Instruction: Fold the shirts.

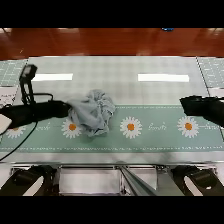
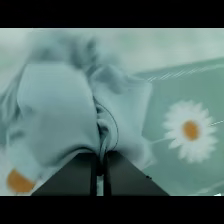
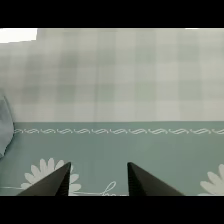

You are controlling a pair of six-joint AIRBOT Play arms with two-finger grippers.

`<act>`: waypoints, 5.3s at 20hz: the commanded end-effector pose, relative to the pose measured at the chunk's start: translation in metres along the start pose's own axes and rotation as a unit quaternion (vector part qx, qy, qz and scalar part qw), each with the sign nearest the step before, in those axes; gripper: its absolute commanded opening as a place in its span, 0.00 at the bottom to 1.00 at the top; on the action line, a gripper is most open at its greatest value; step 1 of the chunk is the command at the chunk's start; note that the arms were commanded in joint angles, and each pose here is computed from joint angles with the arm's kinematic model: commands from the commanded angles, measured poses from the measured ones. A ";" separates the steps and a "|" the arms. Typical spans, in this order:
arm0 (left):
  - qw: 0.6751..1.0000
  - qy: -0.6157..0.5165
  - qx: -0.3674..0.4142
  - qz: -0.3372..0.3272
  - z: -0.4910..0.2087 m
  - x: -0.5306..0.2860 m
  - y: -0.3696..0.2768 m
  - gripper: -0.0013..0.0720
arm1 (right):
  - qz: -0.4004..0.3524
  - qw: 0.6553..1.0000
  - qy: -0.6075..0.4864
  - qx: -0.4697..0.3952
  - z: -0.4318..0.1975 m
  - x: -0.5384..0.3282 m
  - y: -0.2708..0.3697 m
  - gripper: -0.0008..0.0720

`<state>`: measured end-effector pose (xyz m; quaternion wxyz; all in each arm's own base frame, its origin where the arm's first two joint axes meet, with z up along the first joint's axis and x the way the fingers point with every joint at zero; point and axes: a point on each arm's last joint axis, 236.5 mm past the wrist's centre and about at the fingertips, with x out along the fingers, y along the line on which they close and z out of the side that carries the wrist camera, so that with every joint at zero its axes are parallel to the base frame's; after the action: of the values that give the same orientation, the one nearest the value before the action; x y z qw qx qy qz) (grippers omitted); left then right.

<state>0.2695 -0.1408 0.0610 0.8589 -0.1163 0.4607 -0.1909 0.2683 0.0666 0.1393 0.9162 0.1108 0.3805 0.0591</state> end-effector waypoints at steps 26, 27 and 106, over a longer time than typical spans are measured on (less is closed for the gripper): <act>0.983 0.163 -0.073 -0.052 -0.007 0.117 0.029 0.70 | 0.100 0.957 0.264 0.068 -0.168 0.119 0.069 0.57; 0.979 0.185 -0.058 -0.062 -0.011 0.123 0.021 0.70 | 0.106 0.952 0.279 0.068 -0.177 0.123 0.077 0.57; 0.972 -0.229 -0.047 0.040 0.235 -0.015 0.109 0.04 | 0.078 0.994 0.053 -0.052 0.165 0.170 0.049 0.05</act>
<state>0.4346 -0.0382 0.2223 0.9501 -0.1738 0.2271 -0.1243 0.4527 0.1166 0.2082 0.9053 0.0260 0.3897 0.1670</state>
